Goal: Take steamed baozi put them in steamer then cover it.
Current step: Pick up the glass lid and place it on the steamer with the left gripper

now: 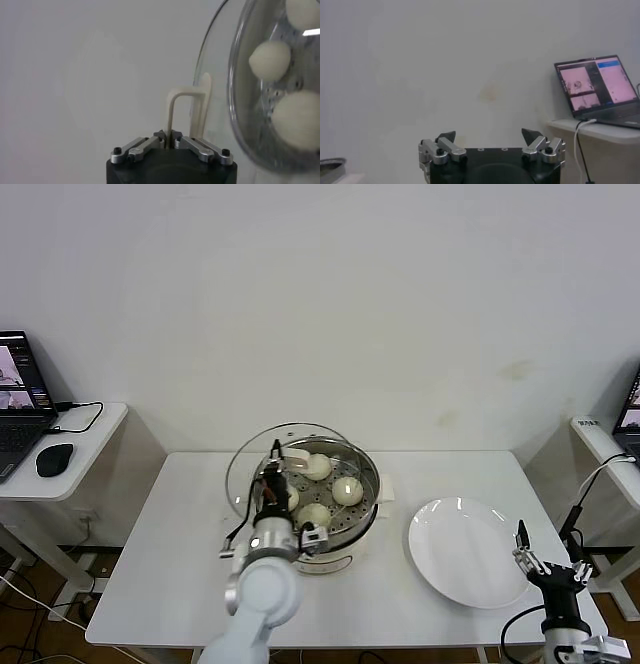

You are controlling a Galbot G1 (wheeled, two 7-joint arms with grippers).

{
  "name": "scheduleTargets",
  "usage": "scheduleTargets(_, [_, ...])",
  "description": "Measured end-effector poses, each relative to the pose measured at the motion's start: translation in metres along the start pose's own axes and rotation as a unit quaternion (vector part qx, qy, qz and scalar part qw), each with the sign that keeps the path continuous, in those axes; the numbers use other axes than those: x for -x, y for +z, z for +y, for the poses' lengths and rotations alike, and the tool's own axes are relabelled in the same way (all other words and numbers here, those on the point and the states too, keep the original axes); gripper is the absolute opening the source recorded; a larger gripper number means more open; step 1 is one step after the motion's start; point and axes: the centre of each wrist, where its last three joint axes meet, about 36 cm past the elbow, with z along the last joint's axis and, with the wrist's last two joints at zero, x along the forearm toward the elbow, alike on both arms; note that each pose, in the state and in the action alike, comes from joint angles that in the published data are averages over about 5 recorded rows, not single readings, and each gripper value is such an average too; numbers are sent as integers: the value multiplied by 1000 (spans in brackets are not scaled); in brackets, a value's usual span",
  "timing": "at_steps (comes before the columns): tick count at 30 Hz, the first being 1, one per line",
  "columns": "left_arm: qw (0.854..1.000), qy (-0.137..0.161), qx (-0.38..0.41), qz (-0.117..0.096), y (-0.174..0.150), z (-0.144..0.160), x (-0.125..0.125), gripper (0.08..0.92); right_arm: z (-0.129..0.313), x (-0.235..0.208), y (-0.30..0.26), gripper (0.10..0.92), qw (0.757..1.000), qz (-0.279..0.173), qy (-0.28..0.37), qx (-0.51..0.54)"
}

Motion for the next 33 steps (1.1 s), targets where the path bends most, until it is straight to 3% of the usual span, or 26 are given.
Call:
scheduleTargets(7, [1000,2,1,-12,-24,-8,17,144,-1,2,2,823,1000,0,4,1])
scheduleTargets(16, [1000,15,11,-2,-39,-20,28,144,0,4,4,822,1000,0,4,3])
scheduleTargets(33, [999,34,40,7,-49,-38,26,144,0,5,8,823,1000,3,5,3])
